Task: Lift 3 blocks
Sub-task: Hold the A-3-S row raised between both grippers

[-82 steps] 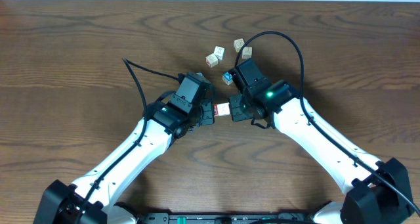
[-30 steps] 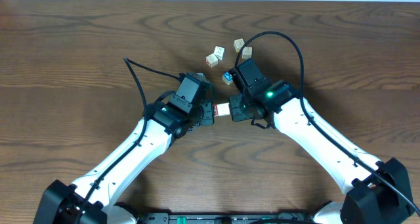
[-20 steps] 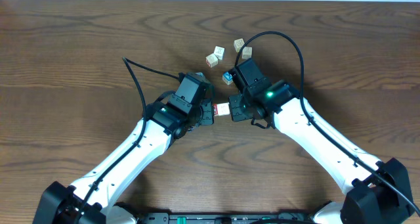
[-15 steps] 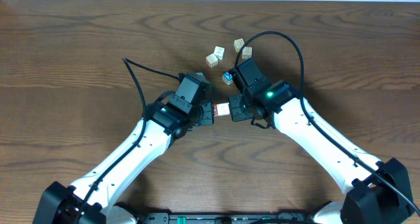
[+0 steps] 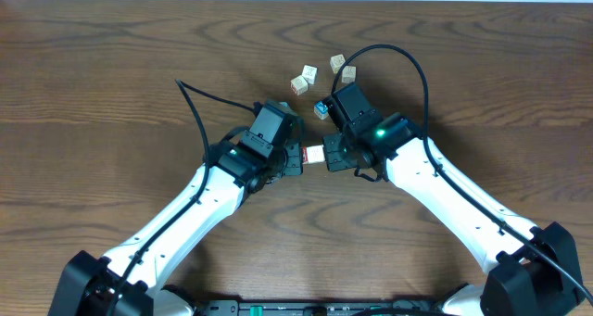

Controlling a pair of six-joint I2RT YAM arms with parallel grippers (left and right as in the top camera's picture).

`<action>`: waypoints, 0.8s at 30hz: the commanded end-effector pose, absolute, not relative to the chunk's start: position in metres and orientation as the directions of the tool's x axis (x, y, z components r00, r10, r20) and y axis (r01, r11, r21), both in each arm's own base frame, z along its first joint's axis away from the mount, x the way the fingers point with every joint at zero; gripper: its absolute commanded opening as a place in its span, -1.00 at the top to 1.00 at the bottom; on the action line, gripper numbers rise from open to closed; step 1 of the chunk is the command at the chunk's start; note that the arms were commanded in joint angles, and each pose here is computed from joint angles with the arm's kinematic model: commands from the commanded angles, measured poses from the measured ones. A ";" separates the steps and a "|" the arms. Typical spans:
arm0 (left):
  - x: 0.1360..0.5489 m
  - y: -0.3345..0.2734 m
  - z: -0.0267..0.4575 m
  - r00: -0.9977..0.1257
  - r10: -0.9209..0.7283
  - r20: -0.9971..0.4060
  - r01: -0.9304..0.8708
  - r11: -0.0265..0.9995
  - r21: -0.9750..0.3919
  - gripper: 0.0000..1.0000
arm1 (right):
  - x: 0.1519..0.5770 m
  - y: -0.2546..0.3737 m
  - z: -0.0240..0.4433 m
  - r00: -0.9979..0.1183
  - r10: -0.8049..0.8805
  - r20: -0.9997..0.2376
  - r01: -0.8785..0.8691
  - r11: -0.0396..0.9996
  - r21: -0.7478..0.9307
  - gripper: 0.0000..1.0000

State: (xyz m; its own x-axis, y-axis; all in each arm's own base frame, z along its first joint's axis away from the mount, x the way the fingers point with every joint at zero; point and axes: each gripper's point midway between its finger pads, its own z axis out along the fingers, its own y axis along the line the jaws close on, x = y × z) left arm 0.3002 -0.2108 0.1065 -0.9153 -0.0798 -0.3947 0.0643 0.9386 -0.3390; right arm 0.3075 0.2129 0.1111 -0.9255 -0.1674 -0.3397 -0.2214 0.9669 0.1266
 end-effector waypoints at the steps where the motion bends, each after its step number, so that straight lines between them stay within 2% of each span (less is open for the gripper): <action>1: 0.287 -0.283 0.159 -0.910 0.024 -0.414 0.268 0.796 -0.543 0.85 | 0.270 0.279 0.118 -0.917 -0.289 -0.276 -0.379 0.850 0.367 0.98; 24: 0.290 -0.283 0.157 -0.918 -0.006 -0.397 0.236 0.796 -0.557 0.86 | 0.276 0.279 0.123 -0.927 -0.260 -0.269 -0.357 0.829 0.430 0.97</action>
State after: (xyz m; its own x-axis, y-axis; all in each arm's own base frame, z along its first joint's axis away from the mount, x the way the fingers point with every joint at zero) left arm 0.3039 -0.2131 0.1064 -0.9134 -0.0901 -0.3970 0.0579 0.9366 -0.3457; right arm 0.3110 0.2108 0.1101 -0.9309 -0.1511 -0.3326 -0.2105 0.9660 0.1503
